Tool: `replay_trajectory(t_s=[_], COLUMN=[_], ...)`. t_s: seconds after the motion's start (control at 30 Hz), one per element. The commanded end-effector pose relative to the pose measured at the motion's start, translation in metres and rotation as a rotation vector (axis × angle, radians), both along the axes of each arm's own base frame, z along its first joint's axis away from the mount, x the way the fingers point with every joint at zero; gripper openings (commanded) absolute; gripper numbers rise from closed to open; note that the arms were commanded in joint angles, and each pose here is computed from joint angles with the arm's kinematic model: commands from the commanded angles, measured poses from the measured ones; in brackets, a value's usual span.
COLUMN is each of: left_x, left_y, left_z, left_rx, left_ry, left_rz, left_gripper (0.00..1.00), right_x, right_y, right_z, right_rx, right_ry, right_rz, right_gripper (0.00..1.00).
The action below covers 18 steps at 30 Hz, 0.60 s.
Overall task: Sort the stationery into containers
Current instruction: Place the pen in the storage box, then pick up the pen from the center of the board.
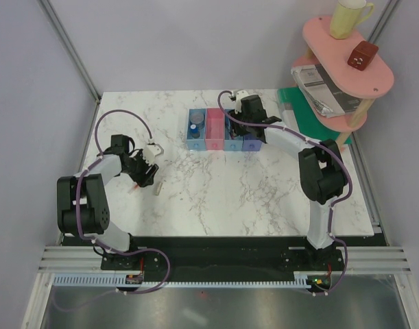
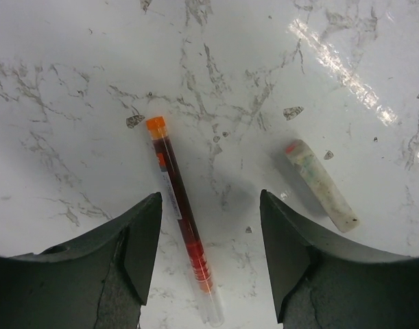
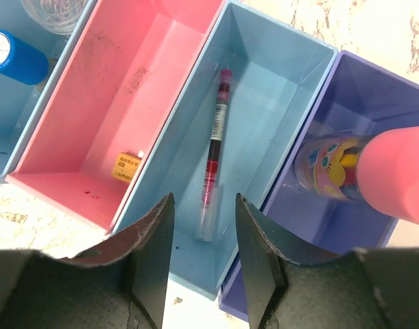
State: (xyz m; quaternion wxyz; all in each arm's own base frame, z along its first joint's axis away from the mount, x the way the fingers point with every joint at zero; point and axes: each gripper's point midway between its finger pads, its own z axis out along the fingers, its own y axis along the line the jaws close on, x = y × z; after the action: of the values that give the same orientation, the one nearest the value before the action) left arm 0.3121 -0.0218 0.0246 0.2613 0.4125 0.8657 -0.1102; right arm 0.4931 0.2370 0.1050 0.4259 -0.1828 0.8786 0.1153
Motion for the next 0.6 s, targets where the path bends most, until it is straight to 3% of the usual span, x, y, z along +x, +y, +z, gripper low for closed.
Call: replay_trajectory(t_s=[0.0, 0.07, 0.27, 0.43, 0.57], left_x=[0.008, 0.011, 0.024, 0.023, 0.02], left_y=[0.001, 0.004, 0.006, 0.009, 0.009], left_z=[-0.008, -0.013, -0.015, -0.019, -0.019], left_rx=[0.003, 0.014, 0.015, 0.033, 0.029], left_ry=[-0.036, -0.047, -0.064, -0.051, -0.044], left_rz=[-0.034, -0.026, 0.004, 0.004, 0.004], left_gripper=[0.65, 0.65, 0.49, 0.19, 0.03], right_x=[0.001, -0.001, -0.003, -0.013, -0.025], right_y=[0.002, 0.004, 0.004, 0.015, 0.026], right_z=[0.039, 0.042, 0.054, 0.06, 0.06], right_rx=[0.029, 0.034, 0.038, 0.042, 0.007], right_ry=[-0.077, -0.081, -0.099, -0.094, -0.106], right_rz=[0.01, 0.015, 0.027, 0.076, 0.137], right_gripper=[0.49, 0.49, 0.49, 0.48, 0.48])
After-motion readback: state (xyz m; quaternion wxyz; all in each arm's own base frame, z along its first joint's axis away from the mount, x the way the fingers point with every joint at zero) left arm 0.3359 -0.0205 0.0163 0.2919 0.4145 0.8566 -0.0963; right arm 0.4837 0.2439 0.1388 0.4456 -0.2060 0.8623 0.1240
